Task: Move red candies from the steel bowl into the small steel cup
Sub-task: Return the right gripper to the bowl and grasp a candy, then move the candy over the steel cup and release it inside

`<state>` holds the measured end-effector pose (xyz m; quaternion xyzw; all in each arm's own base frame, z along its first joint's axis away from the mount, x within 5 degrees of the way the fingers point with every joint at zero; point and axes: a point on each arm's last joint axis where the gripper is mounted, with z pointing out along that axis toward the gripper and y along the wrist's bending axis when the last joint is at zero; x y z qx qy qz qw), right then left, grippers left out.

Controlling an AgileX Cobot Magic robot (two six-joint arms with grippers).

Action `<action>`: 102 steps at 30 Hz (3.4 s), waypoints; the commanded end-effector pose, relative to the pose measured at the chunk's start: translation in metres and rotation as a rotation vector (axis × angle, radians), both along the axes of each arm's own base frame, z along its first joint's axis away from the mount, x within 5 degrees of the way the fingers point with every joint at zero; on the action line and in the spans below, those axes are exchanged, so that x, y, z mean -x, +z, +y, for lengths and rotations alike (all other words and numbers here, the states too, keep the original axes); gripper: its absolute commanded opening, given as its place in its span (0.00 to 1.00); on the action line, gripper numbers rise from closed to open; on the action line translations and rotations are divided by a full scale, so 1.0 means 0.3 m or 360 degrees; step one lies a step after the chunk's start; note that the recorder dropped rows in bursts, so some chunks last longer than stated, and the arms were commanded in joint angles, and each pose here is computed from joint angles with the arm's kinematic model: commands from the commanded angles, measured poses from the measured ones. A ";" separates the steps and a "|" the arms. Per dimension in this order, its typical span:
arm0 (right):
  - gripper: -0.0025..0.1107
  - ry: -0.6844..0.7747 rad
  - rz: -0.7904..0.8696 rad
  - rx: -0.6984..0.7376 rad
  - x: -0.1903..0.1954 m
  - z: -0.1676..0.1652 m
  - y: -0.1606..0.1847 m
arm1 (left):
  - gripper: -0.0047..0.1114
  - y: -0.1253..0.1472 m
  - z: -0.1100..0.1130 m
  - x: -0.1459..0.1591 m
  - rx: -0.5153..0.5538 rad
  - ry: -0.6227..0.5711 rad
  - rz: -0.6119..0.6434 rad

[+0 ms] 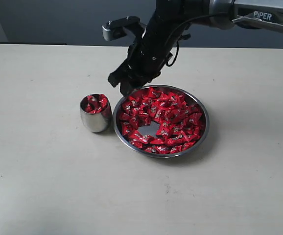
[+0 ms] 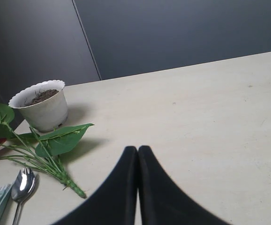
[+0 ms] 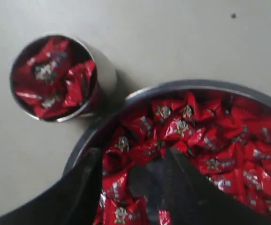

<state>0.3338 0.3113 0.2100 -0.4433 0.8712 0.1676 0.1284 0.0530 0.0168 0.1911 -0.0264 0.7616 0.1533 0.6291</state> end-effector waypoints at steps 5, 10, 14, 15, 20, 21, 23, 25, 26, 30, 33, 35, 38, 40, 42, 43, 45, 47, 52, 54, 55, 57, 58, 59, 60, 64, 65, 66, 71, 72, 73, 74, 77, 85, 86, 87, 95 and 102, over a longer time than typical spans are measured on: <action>0.43 -0.0042 0.0194 0.0212 -0.002 -0.080 -0.175 | 0.04 0.003 -0.001 0.000 -0.0007 -0.0008 -0.0024; 0.43 -0.0094 0.0161 0.0204 -0.024 -0.074 -0.230 | 0.04 0.003 -0.001 0.000 -0.0007 -0.0008 -0.0024; 0.43 -0.0189 0.0067 0.0173 -0.052 -0.067 -0.251 | 0.04 0.003 -0.001 0.000 -0.0007 -0.0008 -0.0024; 0.43 -0.0207 0.0038 0.0170 -0.060 -0.066 -0.260 | 0.04 0.003 -0.001 0.000 -0.0007 -0.0008 -0.0024; 0.43 -0.0238 0.0035 0.0154 -0.069 -0.059 -0.296 | 0.04 0.003 -0.001 0.000 -0.0007 -0.0008 -0.0024; 0.43 -0.0244 0.0049 0.0151 -0.068 -0.057 -0.303 | 0.04 0.003 -0.001 0.000 -0.0007 -0.0008 -0.0024; 0.42 -0.0244 0.0070 0.0166 -0.067 -0.057 -0.324 | 0.04 0.003 -0.001 0.000 -0.0007 -0.0008 -0.0024; 0.26 -0.0241 0.0069 0.0172 -0.067 -0.058 -0.328 | 0.04 0.003 -0.001 0.000 -0.0007 -0.0008 -0.0024; 0.16 -0.0240 0.0065 0.0168 -0.067 -0.058 -0.320 | 0.04 0.003 -0.001 0.000 -0.0007 -0.0008 -0.0024; 0.02 -0.0248 0.0008 0.0119 -0.065 -0.061 -0.235 | 0.04 0.003 -0.001 0.000 -0.0007 -0.0008 -0.0024; 0.02 -0.0243 -0.0036 0.0076 -0.057 -0.066 -0.154 | 0.04 0.003 -0.001 0.000 -0.0007 -0.0008 -0.0024; 0.02 -0.0243 -0.0055 0.0052 -0.051 -0.069 -0.116 | 0.04 0.003 -0.001 0.000 -0.0007 -0.0008 -0.0024; 0.02 -0.0257 -0.0088 -0.0035 -0.034 -0.074 -0.020 | 0.04 0.003 -0.001 0.000 -0.0007 -0.0008 -0.0024; 0.02 -0.0249 -0.0063 -0.0176 -0.014 -0.059 0.037 | 0.04 0.003 -0.001 0.000 -0.0007 -0.0008 -0.0024; 0.02 -0.0203 0.0010 -0.0376 0.000 -0.026 0.078 | 0.04 0.003 -0.001 0.000 -0.0007 -0.0008 -0.0024; 0.02 -0.0199 0.0040 -0.0444 0.005 -0.011 0.088 | 0.04 0.003 -0.001 0.000 -0.0007 -0.0008 -0.0024; 0.02 -0.0157 0.0059 -0.0543 0.014 0.025 0.104 | 0.04 0.003 -0.001 0.000 -0.0007 -0.0008 -0.0024; 0.02 -0.0111 0.0064 -0.0586 0.024 0.066 0.108 | 0.04 0.003 -0.001 0.000 -0.0007 -0.0008 -0.0024; 0.02 -0.0009 0.0052 -0.0615 0.052 0.159 0.105 | 0.04 0.003 -0.001 0.000 -0.0007 -0.0008 -0.0024; 0.02 0.0038 0.0062 -0.0617 0.064 0.191 0.082 | 0.04 0.003 -0.001 0.000 -0.0007 -0.0008 -0.0024; 0.02 0.0052 0.0074 -0.0613 0.070 0.201 0.070 | 0.04 0.003 -0.001 0.000 -0.0007 -0.0008 -0.0024; 0.02 0.0078 0.0091 -0.0610 0.076 0.215 0.044 | 0.04 0.003 -0.001 0.000 -0.0007 -0.0008 -0.0024; 0.02 0.0092 0.0097 -0.0603 0.079 0.222 0.031 | 0.04 0.003 -0.001 0.000 -0.0007 -0.0008 -0.0024; 0.02 0.0102 0.0098 -0.0595 0.080 0.226 0.018 | 0.04 0.003 -0.001 0.000 -0.0007 -0.0008 -0.0024; 0.02 0.0105 0.0100 -0.0592 0.078 0.228 0.007 | 0.04 0.003 -0.001 0.000 -0.0007 -0.0008 -0.0024; 0.02 0.0114 0.0102 -0.0590 0.070 0.238 -0.035 | 0.04 0.003 -0.001 0.000 -0.0007 -0.0008 -0.0024; 0.02 0.0111 0.0095 -0.0591 0.067 0.238 -0.039 | 0.04 0.003 -0.001 0.000 -0.0007 -0.0008 -0.0024; 0.02 0.0104 0.0098 -0.0584 0.064 0.240 -0.053 | 0.04 0.003 -0.001 0.000 -0.0007 -0.0008 -0.0024; 0.02 0.0079 0.0033 -0.0555 0.045 0.243 -0.088 | 0.04 0.003 -0.001 0.000 -0.0007 -0.0008 -0.0024; 0.02 0.0071 0.0005 -0.0553 0.039 0.243 -0.090 | 0.04 0.003 -0.001 0.000 -0.0007 -0.0008 -0.0024; 0.02 0.0070 -0.0021 -0.0546 0.035 0.242 -0.092 | 0.04 0.003 -0.001 0.000 -0.0007 -0.0008 -0.0024; 0.02 0.0069 -0.0047 -0.0540 0.031 0.242 -0.092 | 0.04 0.003 -0.001 0.000 -0.0007 -0.0008 -0.0024; 0.02 0.0048 -0.0106 -0.0548 0.019 0.242 -0.090 | 0.04 0.003 -0.001 0.000 -0.0007 -0.0008 -0.0024; 0.02 0.0061 -0.0122 -0.0530 0.018 0.240 -0.092 | 0.04 0.003 -0.001 0.000 -0.0007 -0.0008 -0.0024; 0.02 0.0065 -0.0122 -0.0527 0.018 0.240 -0.092 | 0.04 0.003 -0.001 0.000 -0.0007 -0.0008 -0.0024; 0.03 0.0075 -0.0118 -0.0516 0.020 0.238 -0.094 | 0.04 0.003 -0.001 0.000 -0.0007 -0.0008 -0.0024; 0.03 0.0144 -0.0094 -0.0445 0.030 0.229 -0.103 | 0.04 0.003 -0.001 0.000 -0.0007 -0.0008 -0.0024; 0.03 0.0158 -0.0107 -0.0425 0.029 0.227 -0.106 | 0.04 0.003 -0.001 0.000 -0.0007 -0.0008 -0.0024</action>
